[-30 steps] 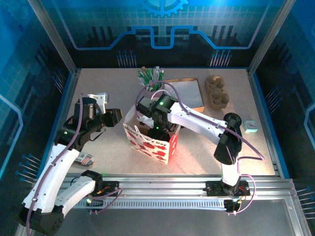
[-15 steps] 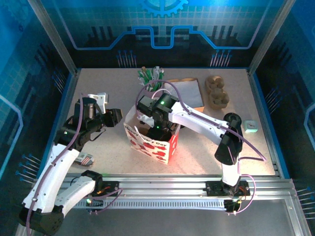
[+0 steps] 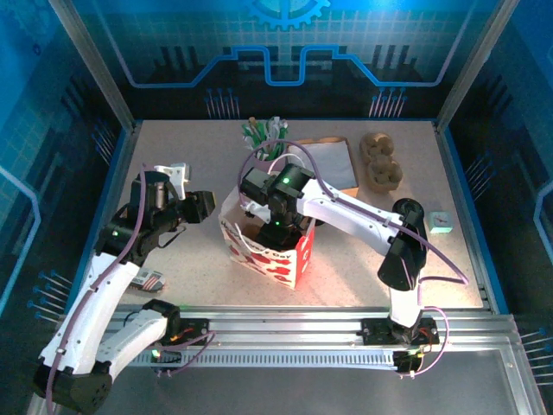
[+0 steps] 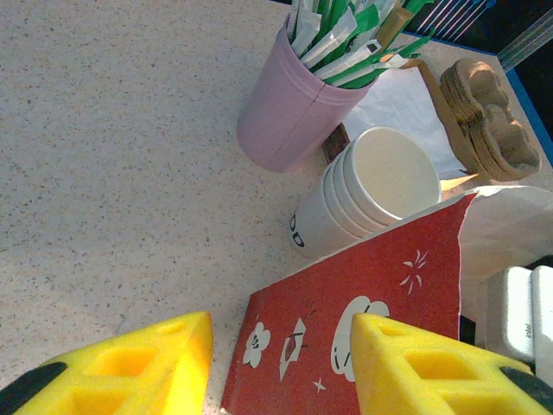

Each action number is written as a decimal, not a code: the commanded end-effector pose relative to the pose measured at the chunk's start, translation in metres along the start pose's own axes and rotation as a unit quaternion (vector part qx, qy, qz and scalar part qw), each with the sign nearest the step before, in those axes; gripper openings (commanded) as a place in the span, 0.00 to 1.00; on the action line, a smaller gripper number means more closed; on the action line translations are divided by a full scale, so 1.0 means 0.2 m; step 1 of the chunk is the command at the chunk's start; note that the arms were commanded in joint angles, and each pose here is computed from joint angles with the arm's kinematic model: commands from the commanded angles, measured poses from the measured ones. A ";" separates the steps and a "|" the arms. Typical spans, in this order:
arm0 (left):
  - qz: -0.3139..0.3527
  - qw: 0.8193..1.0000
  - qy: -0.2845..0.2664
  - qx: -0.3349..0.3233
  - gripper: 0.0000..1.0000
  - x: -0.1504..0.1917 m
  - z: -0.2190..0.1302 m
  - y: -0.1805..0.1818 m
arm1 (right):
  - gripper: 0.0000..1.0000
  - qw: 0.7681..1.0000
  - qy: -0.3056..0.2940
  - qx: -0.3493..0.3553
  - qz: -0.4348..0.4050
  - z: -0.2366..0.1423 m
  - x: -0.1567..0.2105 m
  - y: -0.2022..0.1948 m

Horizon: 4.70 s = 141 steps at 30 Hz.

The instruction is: Pack the takeout coffee

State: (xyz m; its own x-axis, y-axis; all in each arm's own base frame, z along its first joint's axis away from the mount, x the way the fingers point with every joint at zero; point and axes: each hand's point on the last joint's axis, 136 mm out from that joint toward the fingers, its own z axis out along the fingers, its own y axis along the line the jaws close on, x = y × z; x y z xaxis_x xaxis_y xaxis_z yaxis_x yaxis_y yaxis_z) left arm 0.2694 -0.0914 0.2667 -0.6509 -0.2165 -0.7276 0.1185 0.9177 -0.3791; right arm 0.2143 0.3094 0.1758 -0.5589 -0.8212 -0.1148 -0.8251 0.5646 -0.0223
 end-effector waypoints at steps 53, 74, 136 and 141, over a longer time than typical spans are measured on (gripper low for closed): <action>0.006 1.000 -0.007 0.001 0.53 0.00 0.00 0.01 | 1.00 0.997 -0.064 0.040 -0.017 -0.36 -0.03 0.03; 0.008 1.000 -0.007 -0.002 0.54 0.00 0.00 0.01 | 0.94 0.994 -0.098 0.056 -0.009 -0.49 -0.02 0.01; 0.011 1.000 -0.008 -0.004 0.54 0.00 0.00 0.02 | 0.00 0.998 -0.050 -0.007 0.028 -0.16 0.10 -0.01; 0.010 1.000 -0.009 -0.006 0.54 0.00 -0.01 0.02 | 0.00 0.999 -0.046 -0.011 0.028 -0.13 0.11 0.00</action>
State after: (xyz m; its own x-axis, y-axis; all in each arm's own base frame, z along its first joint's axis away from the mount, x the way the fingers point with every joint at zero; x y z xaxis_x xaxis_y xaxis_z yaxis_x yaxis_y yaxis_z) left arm 0.2680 -0.0910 0.2653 -0.6508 -0.2144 -0.7283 0.1196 0.9184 -0.3772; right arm 0.2012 0.2919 0.1949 -0.5846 -0.7891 -0.1886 -0.8020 0.5972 -0.0125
